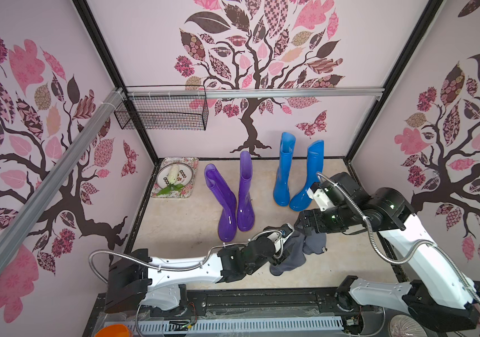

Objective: Wipe the rubber boots with a cloth
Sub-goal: Place the cleaning item at the center of the board.

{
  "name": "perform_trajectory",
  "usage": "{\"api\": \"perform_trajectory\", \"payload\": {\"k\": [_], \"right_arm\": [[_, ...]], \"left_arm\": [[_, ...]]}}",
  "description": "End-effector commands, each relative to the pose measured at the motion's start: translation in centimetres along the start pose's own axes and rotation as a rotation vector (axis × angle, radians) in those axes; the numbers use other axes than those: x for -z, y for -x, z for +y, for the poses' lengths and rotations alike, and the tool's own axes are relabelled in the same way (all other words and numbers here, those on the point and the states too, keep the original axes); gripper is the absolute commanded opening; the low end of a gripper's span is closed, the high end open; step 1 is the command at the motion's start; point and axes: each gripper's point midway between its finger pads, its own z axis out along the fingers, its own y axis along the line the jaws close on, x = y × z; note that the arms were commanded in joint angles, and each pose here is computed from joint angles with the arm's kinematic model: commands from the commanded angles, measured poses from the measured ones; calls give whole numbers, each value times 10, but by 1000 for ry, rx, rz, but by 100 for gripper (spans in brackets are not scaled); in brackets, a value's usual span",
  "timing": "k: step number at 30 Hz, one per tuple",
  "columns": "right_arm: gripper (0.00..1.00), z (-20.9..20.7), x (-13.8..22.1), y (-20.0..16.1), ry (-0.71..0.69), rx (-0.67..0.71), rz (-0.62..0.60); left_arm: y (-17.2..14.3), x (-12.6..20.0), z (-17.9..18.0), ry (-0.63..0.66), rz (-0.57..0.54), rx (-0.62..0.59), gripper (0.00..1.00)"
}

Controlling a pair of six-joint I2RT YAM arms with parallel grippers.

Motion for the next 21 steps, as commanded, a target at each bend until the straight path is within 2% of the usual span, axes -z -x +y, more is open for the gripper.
{"api": "perform_trajectory", "payload": {"k": [1, 2, 3, 4, 5, 6, 9, 11, 14, 20, 21], "right_arm": [[100, 21, 26, -1, 118, 9, -37], [100, 27, 29, -1, 156, 7, -38], [100, 32, 32, -1, 186, 1, -40], [100, 36, 34, -1, 210, 1, -43], [100, 40, 37, -1, 232, 1, -50], [100, 42, 42, 1, 243, 6, -70], [100, 50, 67, 14, 278, -1, -161], [100, 60, 76, 16, 322, 10, -160], [100, 67, 95, 25, 348, 4, -204], [100, 84, 135, 31, 422, -10, -243], [100, 86, 147, 35, 435, -5, -281]], "left_arm": [[43, -10, -3, -19, -125, 103, 47], [39, -14, -9, -41, -122, 120, 42], [34, -18, -15, -66, -117, 131, 44], [32, -19, -19, -87, -119, 148, 56], [29, -20, -23, -95, -128, 171, 76], [28, -20, -28, -108, -135, 174, 81], [25, -23, -49, -163, -132, 153, 82], [16, -29, -64, -209, -116, 182, 82], [-5, -35, -84, -199, -111, 177, 83], [-56, -49, -62, -68, -40, 243, 85], [-64, -52, -58, -53, -22, 247, 85]]}}
